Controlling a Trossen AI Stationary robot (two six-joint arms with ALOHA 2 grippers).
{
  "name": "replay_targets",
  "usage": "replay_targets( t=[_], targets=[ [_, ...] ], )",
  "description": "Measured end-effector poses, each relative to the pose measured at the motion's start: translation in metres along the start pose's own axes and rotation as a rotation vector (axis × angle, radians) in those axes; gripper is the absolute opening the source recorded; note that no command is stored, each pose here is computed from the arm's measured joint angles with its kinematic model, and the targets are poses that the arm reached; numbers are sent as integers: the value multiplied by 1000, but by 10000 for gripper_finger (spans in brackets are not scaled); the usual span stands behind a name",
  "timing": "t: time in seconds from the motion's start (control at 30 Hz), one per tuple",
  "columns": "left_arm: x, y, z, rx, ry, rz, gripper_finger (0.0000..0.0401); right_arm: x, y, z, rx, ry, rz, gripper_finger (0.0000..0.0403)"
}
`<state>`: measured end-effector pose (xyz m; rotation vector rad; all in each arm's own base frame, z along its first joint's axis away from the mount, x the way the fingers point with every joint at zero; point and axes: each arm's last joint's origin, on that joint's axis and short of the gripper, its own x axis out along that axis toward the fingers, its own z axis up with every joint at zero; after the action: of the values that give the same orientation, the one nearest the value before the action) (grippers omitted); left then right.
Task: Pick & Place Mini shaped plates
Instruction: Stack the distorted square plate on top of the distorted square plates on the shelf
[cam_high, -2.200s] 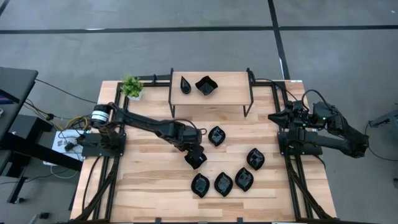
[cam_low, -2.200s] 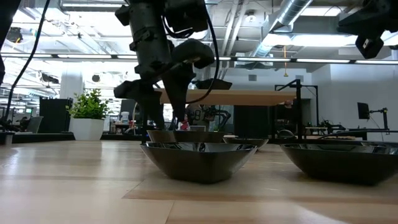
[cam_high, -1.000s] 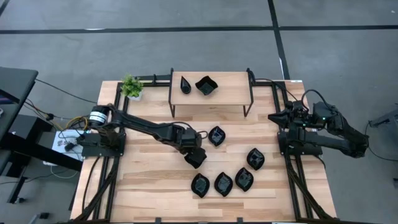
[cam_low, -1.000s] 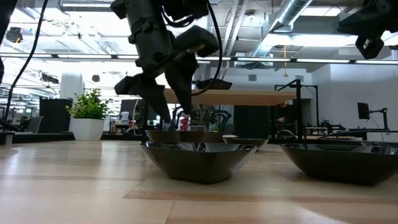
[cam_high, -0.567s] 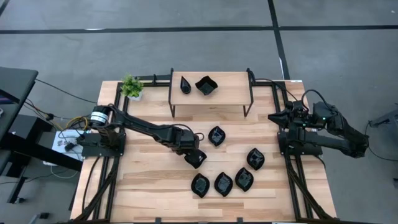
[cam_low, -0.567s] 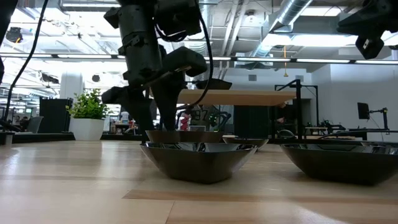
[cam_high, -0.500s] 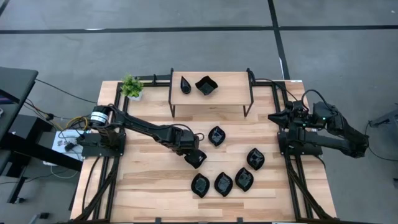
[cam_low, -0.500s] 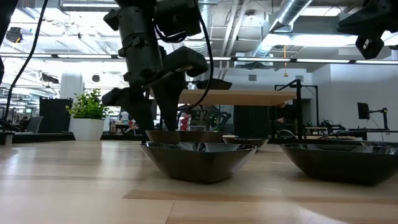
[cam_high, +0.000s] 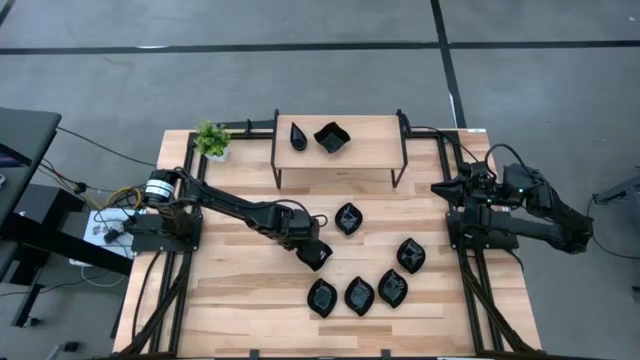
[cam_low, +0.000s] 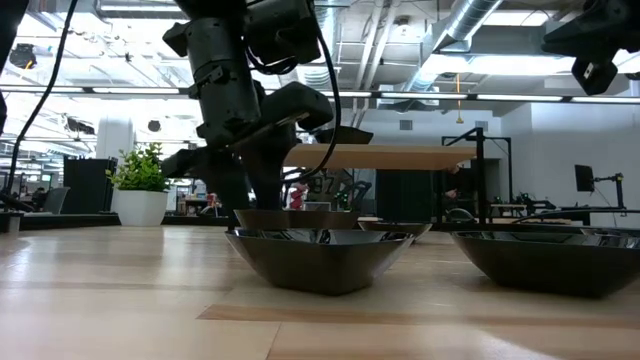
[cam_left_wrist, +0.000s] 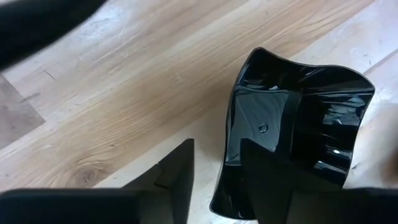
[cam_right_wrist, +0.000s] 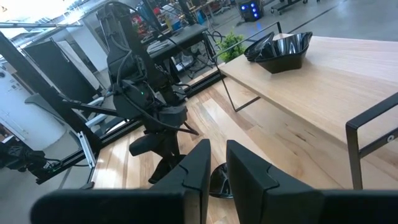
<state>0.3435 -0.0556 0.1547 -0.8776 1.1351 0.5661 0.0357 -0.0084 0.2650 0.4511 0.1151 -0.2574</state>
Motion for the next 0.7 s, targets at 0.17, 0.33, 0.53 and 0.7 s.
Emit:
replay_targets(
  t=[0.17, 0.33, 0.53, 0.7],
  targets=[
    [0, 0, 1, -1, -7, 0, 86, 0, 0, 0, 0, 0, 0, 48],
    [0, 0, 1, 5, -8, -1, 37, 0, 0, 0, 5, 0, 0, 48],
    [0, -1, 1, 27, -9, -4, 8, 0, 0, 0, 8, 0, 0, 48],
    [-4, 0, 0, 66, 2, -13, 6, 0, 0, 0, 8, 0, 0, 48]
  ],
)
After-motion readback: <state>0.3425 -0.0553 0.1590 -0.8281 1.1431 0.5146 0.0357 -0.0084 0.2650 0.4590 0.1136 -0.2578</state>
